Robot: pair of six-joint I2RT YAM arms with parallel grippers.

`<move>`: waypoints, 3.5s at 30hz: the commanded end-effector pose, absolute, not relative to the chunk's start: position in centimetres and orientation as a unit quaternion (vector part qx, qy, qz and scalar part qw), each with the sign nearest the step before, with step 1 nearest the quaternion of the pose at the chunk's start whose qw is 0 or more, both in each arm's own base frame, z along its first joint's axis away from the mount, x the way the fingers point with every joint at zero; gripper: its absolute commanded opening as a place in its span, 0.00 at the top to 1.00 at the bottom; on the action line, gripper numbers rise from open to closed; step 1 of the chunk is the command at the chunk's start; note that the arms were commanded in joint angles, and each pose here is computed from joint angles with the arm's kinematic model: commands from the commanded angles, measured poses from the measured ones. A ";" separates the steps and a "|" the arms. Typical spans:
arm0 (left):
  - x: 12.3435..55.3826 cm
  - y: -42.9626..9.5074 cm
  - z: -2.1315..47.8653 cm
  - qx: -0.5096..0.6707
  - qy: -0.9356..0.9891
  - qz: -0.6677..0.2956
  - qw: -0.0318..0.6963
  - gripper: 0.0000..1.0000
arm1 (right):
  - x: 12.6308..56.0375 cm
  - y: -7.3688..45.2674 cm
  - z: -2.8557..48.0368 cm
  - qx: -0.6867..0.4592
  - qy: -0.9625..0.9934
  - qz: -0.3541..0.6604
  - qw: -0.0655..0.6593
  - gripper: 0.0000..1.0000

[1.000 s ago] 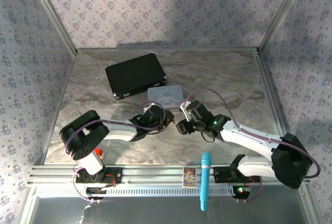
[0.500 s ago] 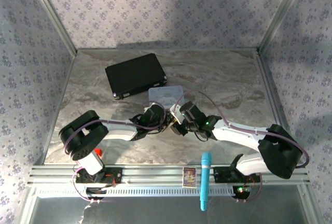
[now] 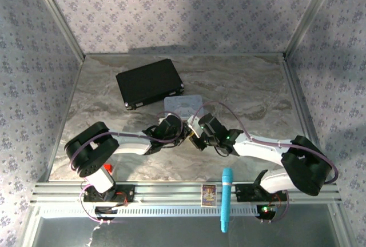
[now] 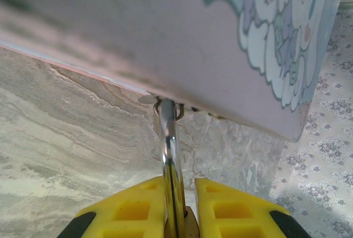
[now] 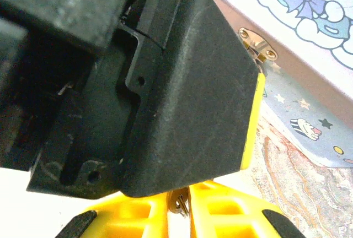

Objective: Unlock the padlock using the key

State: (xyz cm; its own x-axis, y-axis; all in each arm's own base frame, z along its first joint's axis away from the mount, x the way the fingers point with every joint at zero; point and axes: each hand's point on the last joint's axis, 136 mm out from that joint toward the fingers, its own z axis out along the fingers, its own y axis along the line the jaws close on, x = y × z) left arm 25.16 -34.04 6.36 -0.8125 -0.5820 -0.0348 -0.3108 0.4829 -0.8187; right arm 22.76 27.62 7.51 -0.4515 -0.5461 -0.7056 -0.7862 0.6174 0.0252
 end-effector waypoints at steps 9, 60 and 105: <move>22.9 -36.4 7.7 -0.244 0.844 -0.468 0.097 1.00 | 23.9 27.6 6.7 -0.389 0.833 0.173 0.354 0.80; 21.7 -35.9 6.2 -0.246 0.839 -0.480 0.068 1.00 | 27.5 23.6 5.6 0.005 0.851 0.488 0.195 0.95; 22.2 -22.2 0.6 0.016 0.990 0.046 0.132 0.83 | 33.2 21.1 5.1 -0.041 0.954 0.220 0.200 0.42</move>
